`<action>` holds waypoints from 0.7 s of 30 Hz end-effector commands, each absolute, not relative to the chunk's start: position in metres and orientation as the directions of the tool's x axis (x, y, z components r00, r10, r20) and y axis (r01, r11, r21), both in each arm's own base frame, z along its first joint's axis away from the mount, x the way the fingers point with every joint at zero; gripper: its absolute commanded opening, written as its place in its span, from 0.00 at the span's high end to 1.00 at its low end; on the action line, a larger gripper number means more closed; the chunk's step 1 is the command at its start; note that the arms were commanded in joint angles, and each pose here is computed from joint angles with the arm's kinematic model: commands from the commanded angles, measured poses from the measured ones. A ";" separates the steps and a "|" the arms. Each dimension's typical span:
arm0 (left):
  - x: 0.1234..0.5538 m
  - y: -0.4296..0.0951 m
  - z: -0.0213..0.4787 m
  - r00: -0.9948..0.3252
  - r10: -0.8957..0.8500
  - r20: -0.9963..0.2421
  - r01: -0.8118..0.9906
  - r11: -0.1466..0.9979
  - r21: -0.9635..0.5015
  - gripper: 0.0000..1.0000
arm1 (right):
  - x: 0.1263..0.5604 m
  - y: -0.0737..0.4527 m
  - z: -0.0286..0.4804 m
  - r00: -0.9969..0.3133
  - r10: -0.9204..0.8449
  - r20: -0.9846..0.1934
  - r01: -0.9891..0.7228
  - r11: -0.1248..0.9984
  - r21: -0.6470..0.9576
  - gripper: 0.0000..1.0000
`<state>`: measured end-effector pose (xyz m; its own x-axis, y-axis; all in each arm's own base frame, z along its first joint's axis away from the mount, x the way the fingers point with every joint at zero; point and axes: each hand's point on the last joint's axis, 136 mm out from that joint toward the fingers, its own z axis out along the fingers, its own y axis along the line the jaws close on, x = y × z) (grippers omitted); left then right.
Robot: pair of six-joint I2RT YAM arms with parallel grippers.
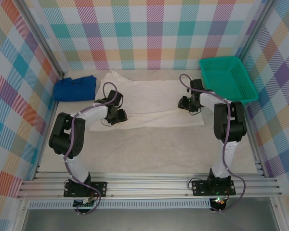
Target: Fold the inside-out t-shirt
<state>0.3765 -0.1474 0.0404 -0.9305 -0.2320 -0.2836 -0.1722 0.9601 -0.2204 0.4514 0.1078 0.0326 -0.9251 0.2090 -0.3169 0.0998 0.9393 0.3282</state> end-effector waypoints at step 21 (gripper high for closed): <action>0.428 -0.138 0.092 -0.896 -0.081 -0.437 -0.066 0.997 -0.049 1.00 | 0.449 0.102 0.052 -0.914 0.200 -0.353 0.082 0.943 0.323 0.59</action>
